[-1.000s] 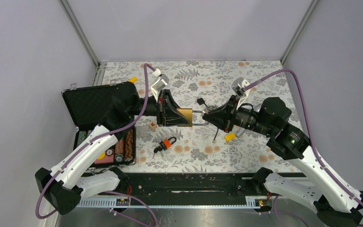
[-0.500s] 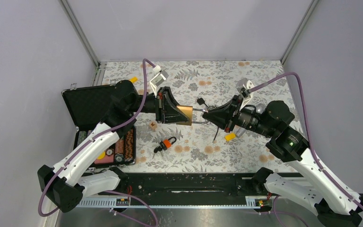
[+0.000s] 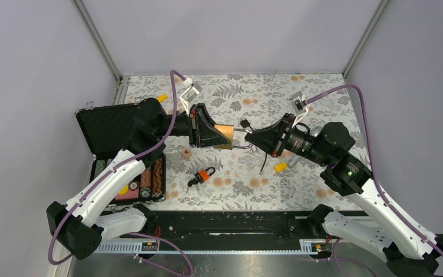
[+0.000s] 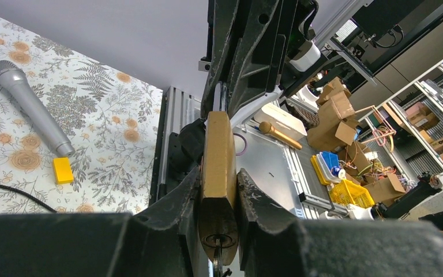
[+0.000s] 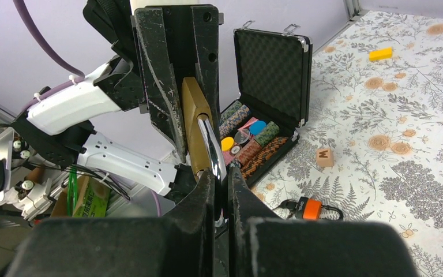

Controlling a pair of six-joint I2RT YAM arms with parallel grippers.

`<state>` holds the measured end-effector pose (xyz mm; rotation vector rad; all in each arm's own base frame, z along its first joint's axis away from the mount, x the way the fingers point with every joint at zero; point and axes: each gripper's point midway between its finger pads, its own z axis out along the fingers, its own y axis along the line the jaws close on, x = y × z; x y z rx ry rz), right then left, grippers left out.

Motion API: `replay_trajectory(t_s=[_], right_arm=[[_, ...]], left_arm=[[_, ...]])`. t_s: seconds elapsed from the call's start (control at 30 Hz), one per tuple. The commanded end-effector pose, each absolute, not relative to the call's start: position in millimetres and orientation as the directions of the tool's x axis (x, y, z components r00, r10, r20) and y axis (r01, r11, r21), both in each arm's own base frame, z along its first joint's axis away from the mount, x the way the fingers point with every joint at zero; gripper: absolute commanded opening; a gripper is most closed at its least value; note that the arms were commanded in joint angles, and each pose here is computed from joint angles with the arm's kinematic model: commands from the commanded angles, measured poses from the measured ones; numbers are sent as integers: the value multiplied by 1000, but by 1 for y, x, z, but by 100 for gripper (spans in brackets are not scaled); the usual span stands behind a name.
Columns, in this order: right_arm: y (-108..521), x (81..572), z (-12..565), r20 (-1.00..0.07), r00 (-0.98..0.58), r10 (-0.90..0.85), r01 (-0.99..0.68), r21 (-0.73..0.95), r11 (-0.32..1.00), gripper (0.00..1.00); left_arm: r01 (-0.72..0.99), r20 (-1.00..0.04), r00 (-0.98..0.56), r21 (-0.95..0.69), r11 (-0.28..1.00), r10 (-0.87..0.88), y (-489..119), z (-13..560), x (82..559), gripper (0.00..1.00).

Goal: Lock with the key
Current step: Lock the lock.

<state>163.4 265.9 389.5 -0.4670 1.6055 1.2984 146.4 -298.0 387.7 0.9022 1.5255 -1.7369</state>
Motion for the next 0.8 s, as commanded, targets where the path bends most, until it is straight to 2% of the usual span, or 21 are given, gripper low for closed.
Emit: replay_trajectory(t_s=[0.0, 0.33, 0.77], right_arm=[[281, 172, 422, -806, -446, 389, -781, 562, 270, 0], [293, 179, 427, -754, -468, 461, -780, 597, 186, 0], [311, 154, 423, -746, -545, 382, -787, 613, 74, 0]], left_arm=[[856, -858, -509, -497, -140, -66, -315, 393, 147, 0], [824, -828, -560, -556, -109, -13, -340, 361, 142, 0], [814, -813, -578, -570, -108, -65, -359, 370, 162, 0]])
